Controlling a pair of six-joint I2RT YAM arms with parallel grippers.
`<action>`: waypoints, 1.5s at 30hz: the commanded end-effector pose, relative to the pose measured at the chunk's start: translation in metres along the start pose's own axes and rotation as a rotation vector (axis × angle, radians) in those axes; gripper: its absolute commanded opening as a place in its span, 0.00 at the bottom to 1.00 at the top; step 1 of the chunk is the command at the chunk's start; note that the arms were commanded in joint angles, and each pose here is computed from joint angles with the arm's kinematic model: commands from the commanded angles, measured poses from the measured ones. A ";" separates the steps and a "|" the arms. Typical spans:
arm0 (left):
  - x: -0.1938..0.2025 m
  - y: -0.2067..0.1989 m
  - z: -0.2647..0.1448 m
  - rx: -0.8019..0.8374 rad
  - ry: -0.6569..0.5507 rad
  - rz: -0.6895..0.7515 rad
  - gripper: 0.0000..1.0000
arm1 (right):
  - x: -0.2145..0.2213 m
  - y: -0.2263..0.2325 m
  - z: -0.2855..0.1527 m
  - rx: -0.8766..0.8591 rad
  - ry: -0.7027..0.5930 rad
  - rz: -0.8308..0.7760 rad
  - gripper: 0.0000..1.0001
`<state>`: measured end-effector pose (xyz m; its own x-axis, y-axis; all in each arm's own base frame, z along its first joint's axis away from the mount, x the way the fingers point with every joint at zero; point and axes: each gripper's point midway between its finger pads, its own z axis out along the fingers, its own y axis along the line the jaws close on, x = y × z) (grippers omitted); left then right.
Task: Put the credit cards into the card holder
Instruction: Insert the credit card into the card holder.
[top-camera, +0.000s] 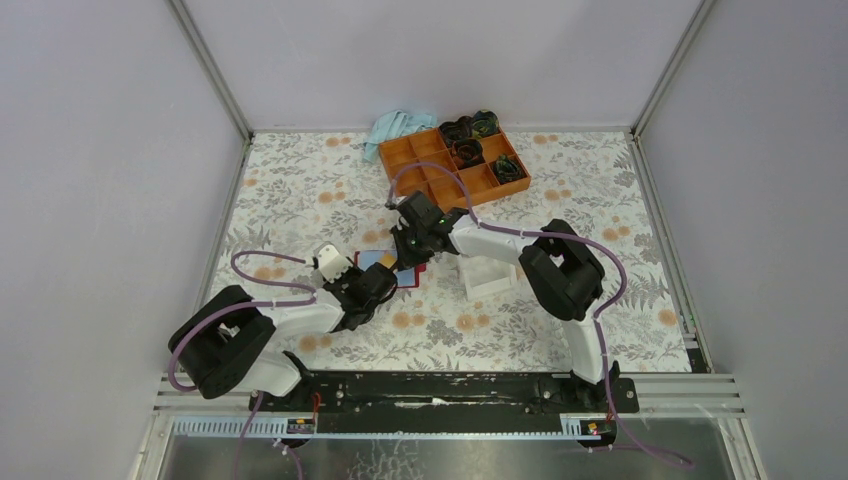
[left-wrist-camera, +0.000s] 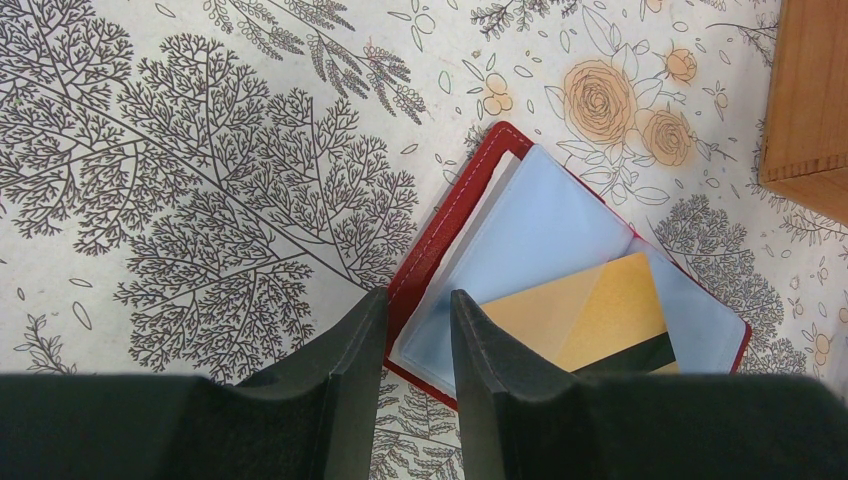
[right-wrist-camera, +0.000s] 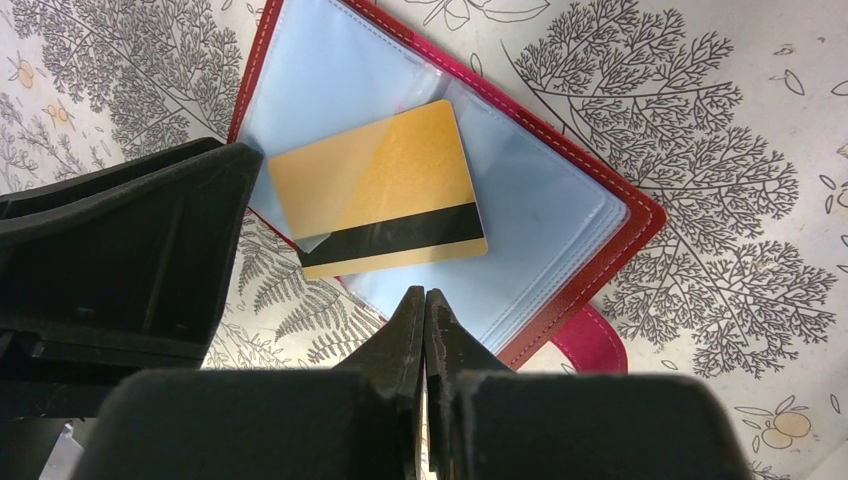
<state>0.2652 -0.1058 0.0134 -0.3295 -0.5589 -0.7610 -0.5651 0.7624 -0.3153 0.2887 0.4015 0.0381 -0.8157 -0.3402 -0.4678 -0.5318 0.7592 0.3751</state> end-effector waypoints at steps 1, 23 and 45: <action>0.006 0.003 0.001 -0.015 0.029 0.004 0.37 | -0.001 0.001 0.005 0.006 0.002 -0.020 0.00; 0.006 0.003 0.001 -0.014 0.029 0.005 0.37 | -0.005 0.000 0.014 0.010 0.004 -0.030 0.00; 0.006 0.004 0.000 -0.015 0.027 0.010 0.37 | -0.017 -0.002 0.018 0.031 -0.016 -0.041 0.00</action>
<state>0.2653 -0.1057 0.0134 -0.3294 -0.5585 -0.7613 -0.5650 0.7626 -0.3150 0.2965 0.4071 0.0210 -0.8151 -0.3630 -0.4515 -0.5371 0.7658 0.3538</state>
